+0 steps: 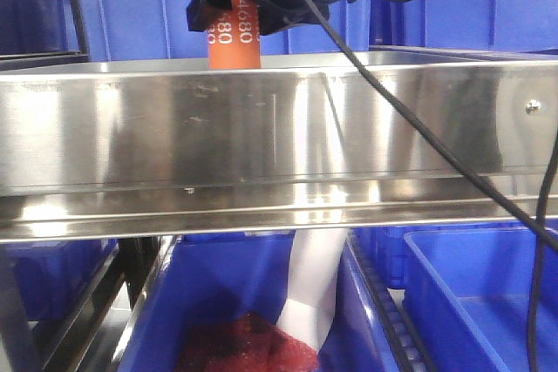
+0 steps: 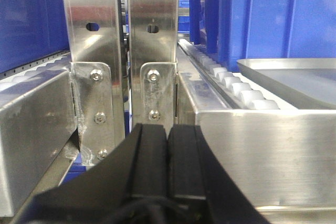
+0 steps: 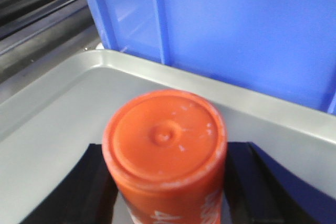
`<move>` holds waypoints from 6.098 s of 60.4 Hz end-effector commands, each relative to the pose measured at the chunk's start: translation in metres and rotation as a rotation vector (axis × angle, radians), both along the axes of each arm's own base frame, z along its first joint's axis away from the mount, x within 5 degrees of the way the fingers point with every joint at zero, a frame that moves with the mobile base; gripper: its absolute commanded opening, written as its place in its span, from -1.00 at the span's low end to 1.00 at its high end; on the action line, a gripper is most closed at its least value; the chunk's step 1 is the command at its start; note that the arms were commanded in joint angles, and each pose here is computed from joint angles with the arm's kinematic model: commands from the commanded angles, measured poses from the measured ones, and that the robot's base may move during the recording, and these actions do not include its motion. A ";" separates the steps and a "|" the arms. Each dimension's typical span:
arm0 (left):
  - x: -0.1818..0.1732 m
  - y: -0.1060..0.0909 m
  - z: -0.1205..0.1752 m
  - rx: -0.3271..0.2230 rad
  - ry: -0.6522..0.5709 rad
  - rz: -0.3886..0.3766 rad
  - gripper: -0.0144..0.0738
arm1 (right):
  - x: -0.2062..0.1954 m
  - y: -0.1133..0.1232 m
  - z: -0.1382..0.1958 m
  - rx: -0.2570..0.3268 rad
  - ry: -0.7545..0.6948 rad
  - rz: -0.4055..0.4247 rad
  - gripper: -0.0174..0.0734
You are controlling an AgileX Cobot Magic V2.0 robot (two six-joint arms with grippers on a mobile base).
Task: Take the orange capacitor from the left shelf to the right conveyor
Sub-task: 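Lift the orange cylinder up and back off the shelf with the right gripper, then drive the base to the conveyor while holding the cylinder in the right gripper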
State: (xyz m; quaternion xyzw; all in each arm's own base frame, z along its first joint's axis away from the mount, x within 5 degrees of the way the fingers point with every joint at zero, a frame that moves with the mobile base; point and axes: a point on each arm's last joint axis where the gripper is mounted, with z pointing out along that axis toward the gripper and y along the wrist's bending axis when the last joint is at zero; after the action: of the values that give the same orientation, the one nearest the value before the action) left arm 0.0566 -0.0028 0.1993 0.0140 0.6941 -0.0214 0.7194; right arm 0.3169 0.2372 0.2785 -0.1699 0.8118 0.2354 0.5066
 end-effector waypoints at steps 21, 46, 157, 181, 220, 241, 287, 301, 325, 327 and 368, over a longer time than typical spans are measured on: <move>0.000 0.000 0.001 -0.007 -0.073 -0.001 -0.96 | -0.063 -0.048 0.114 0.017 -0.226 0.028 -0.51; 0.000 0.000 0.001 -0.007 -0.073 -0.001 -0.96 | -0.198 -0.150 0.137 0.157 -0.469 0.013 -0.51; 0.000 0.000 0.001 -0.007 -0.073 -0.001 -0.96 | -0.319 -0.240 0.070 0.382 -0.774 -0.017 -0.51; 0.000 0.000 0.001 -0.007 -0.073 -0.001 -0.96 | -0.318 -0.240 0.070 0.381 -0.773 -0.017 -0.51; 0.000 0.000 0.001 -0.007 -0.073 -0.001 -0.96 | -0.318 -0.240 0.070 0.381 -0.773 -0.017 -0.51; 0.000 0.000 0.001 -0.007 -0.073 -0.001 -0.96 | -0.318 -0.240 0.070 0.381 -0.773 -0.017 -0.51; 0.000 0.000 0.001 -0.007 -0.073 -0.001 -0.96 | -0.318 -0.240 0.070 0.381 -0.774 -0.018 -0.51; 0.000 0.000 0.001 -0.007 -0.073 -0.001 -0.96 | -0.318 -0.240 0.070 0.381 -0.774 -0.018 -0.51; 0.000 0.000 0.001 -0.007 -0.073 -0.001 -0.96 | -0.318 -0.240 0.070 0.381 -0.774 -0.018 -0.51; 0.000 0.000 0.001 -0.007 -0.073 -0.001 -0.96 | -0.318 -0.240 0.070 0.381 -0.774 -0.018 -0.51; 0.000 0.000 0.001 -0.007 -0.073 -0.001 -0.96 | -0.318 -0.240 0.070 0.381 -0.774 -0.018 -0.51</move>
State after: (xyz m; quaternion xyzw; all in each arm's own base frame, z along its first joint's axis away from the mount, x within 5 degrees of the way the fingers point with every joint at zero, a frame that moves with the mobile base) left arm 0.0566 -0.0028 0.1993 0.0140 0.6941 -0.0214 0.7194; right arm 0.0077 0.0035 0.3329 -0.1475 0.5604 0.2906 0.7614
